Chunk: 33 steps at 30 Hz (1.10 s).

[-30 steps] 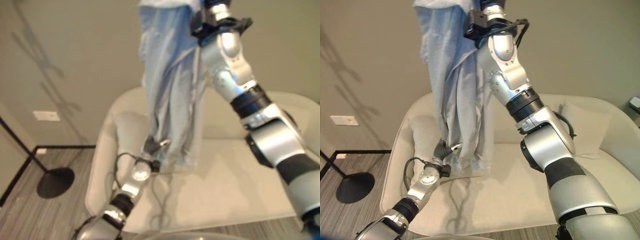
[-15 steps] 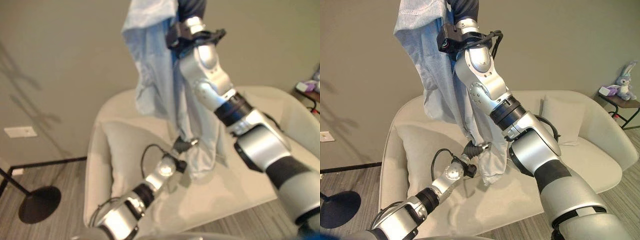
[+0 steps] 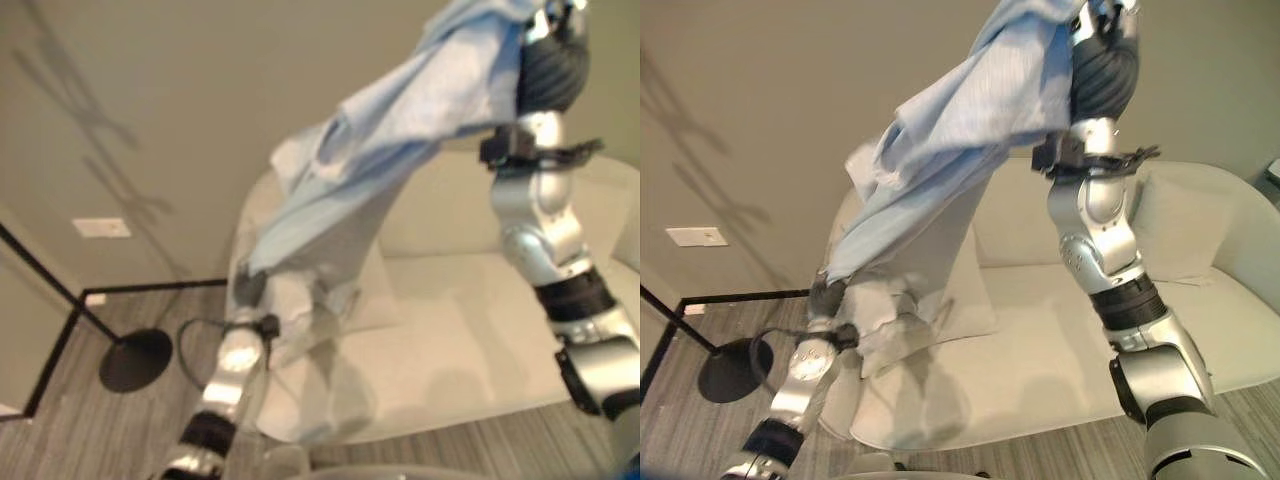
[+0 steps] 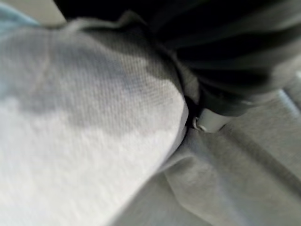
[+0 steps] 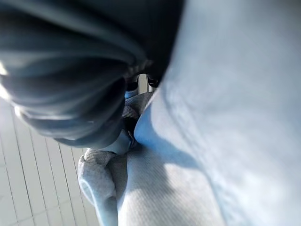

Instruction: Hang the clothes on the sofa on the clothes rack.

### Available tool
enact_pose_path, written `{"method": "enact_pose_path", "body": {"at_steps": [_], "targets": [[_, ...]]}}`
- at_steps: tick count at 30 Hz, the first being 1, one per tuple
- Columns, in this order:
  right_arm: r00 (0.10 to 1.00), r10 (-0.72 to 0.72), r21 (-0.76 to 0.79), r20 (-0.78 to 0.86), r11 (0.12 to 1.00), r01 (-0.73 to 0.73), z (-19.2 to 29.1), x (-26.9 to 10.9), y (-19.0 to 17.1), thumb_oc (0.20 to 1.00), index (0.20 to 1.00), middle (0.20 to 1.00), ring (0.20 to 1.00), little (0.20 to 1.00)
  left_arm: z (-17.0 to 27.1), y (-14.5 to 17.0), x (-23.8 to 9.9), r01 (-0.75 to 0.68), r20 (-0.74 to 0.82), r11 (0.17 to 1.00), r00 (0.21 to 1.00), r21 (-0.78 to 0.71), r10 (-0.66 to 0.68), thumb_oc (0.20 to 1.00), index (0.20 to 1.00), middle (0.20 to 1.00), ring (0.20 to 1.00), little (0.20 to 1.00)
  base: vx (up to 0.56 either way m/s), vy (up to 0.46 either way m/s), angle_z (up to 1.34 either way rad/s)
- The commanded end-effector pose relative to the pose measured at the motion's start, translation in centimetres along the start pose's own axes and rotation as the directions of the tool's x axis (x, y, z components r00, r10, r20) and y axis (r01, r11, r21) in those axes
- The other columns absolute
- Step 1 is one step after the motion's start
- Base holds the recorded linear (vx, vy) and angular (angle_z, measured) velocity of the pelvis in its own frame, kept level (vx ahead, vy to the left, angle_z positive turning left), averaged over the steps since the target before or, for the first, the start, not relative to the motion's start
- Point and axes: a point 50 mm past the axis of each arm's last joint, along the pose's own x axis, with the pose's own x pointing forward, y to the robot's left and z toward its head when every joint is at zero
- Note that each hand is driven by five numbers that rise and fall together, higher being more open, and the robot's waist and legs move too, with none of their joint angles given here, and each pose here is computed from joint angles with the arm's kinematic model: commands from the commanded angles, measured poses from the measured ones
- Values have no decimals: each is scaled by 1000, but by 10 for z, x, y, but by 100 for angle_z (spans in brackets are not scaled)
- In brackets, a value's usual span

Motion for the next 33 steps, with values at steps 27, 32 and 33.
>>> {"method": "enact_pose_path", "body": {"at_steps": [27, 32, 33], "targets": [[921, -313, -249, 232, 896, 367, 33, -55, -64, 200, 200, 200, 200, 200, 37, 2, -2, 60, 260, 918, 950, 391, -173, 200, 200, 200, 200, 200, -22, 213, 70], [910, -353, -322, 219, 854, 409, 38, -78, -73, 200, 200, 200, 200, 200, 30, 4, -12, 79, 238, 910, 953, 406, -189, 200, 200, 200, 200, 200, 254, 587, 101], [907, -350, -319, 235, 853, 412, 40, -76, -72, 200, 200, 200, 200, 200, 34, 6, -11, 75, 257, 903, 946, 423, -199, 200, 200, 200, 200, 200, 195, 686, 72]]}}
